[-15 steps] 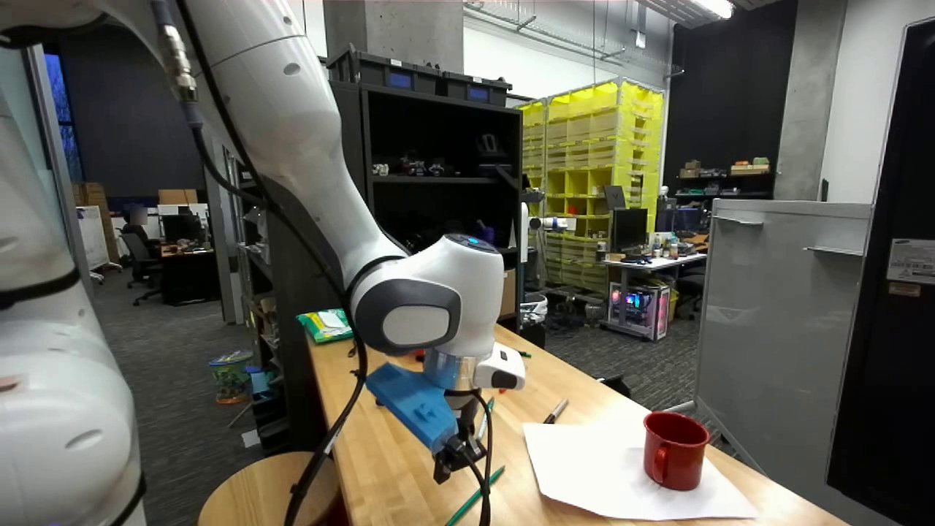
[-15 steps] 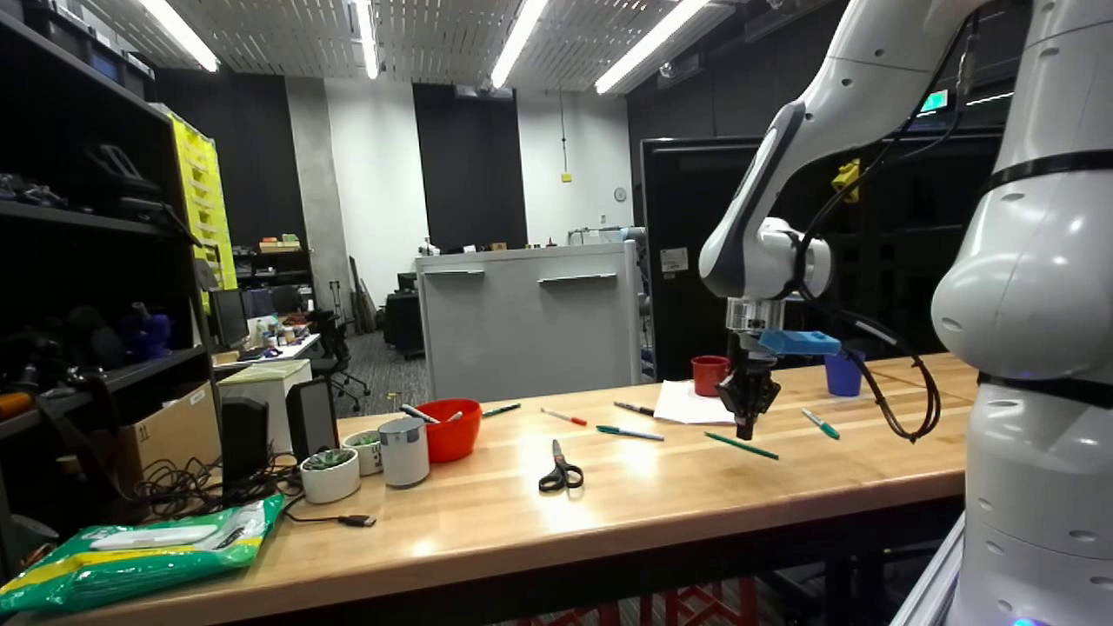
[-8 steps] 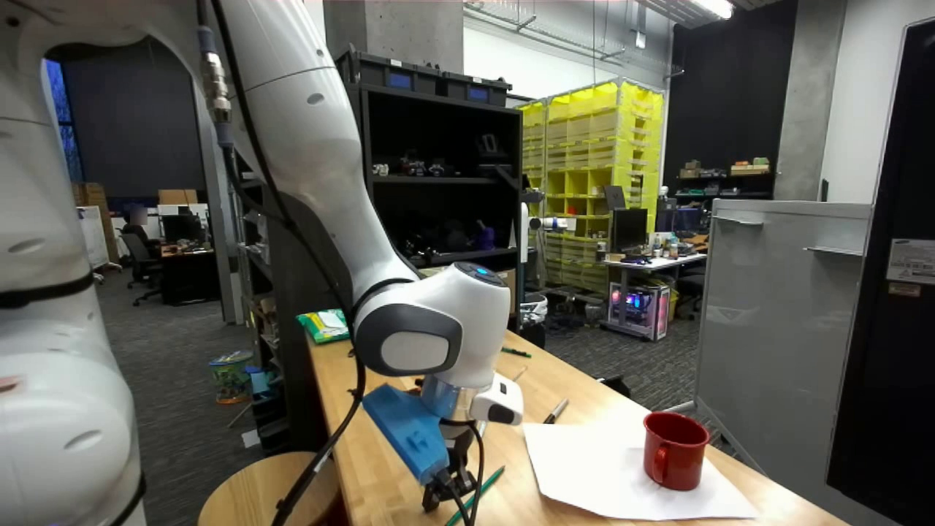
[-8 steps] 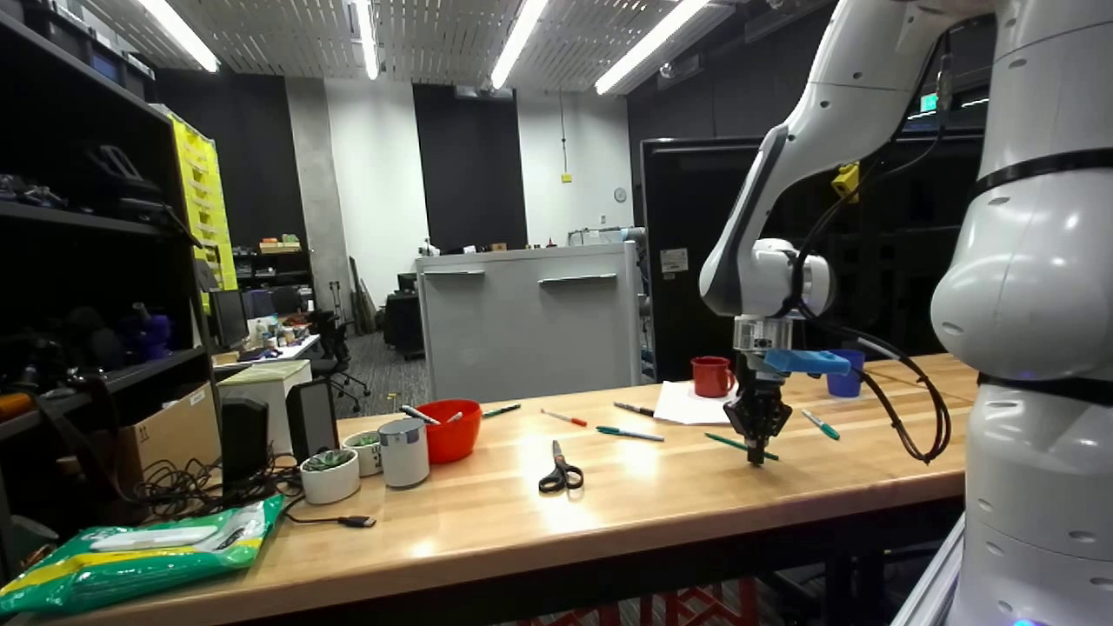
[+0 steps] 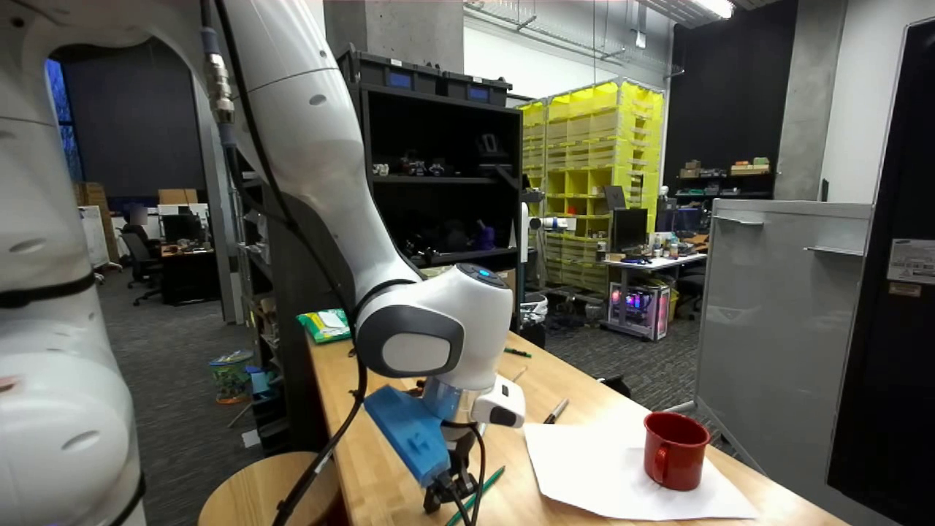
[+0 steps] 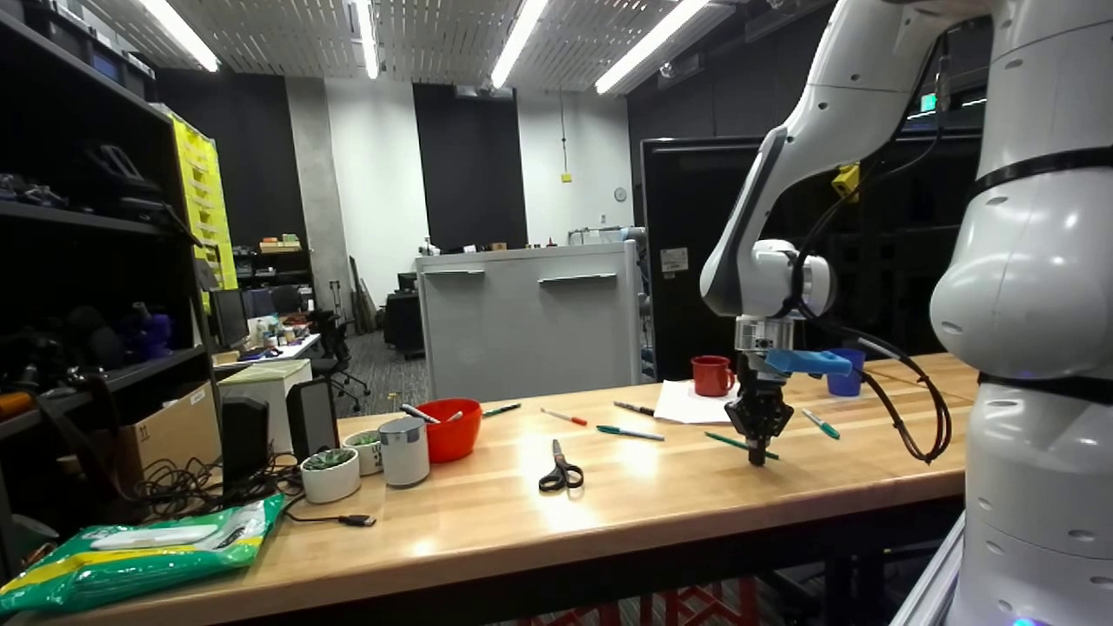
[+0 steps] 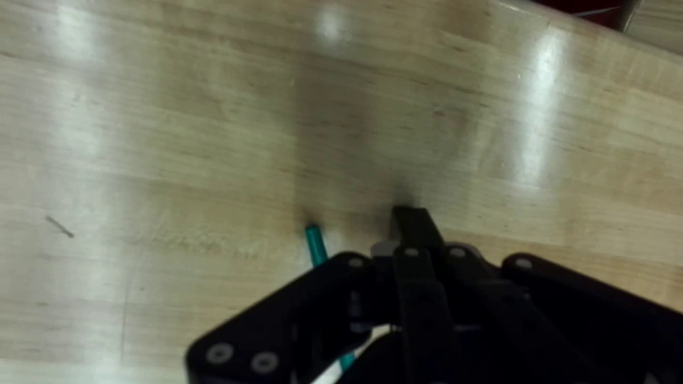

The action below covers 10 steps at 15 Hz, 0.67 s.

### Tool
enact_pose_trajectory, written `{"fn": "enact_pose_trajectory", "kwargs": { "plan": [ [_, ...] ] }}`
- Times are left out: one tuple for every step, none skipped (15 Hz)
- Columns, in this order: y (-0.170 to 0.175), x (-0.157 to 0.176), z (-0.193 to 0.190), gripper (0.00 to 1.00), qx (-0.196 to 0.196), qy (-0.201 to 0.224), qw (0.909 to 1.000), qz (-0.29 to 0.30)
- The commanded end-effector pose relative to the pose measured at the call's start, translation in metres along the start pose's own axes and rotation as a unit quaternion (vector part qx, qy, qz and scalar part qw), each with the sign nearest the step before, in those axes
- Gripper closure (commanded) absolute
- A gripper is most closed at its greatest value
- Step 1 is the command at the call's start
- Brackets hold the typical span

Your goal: Take the green pen out of the orange mug and place it on the right side of the counter.

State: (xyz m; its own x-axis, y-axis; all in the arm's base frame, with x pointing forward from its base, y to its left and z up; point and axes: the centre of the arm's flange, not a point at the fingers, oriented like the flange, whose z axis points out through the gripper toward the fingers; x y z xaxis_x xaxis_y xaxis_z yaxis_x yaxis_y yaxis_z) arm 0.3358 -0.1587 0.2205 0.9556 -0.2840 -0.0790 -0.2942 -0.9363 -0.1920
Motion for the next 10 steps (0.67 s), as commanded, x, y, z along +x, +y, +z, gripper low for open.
{"fn": "enact_pose_trajectory", "kwargs": {
  "plan": [
    [0.009, -0.019, 0.007, 1.0, -0.002, -0.005, 1.0, 0.003],
    [0.011, -0.019, 0.007, 1.0, -0.002, -0.005, 1.0, 0.004],
    [0.013, -0.019, 0.006, 1.0, -0.002, -0.004, 1.0, 0.006],
    [0.016, -0.019, 0.006, 1.0, -0.002, -0.003, 1.0, 0.008],
    [0.017, -0.019, 0.005, 1.0, -0.002, -0.003, 0.9999, 0.01],
    [0.019, -0.019, 0.005, 1.0, -0.001, -0.003, 0.9999, 0.011],
    [0.021, -0.019, 0.005, 1.0, -0.001, -0.002, 0.9999, 0.012],
    [0.023, -0.018, 0.005, 1.0, -0.001, -0.002, 0.9999, 0.012],
    [0.025, -0.018, 0.004, 1.0, -0.001, -0.002, 0.9999, 0.013],
    [0.026, -0.018, 0.004, 1.0, -0.001, -0.002, 0.9999, 0.014]
  ]
}}
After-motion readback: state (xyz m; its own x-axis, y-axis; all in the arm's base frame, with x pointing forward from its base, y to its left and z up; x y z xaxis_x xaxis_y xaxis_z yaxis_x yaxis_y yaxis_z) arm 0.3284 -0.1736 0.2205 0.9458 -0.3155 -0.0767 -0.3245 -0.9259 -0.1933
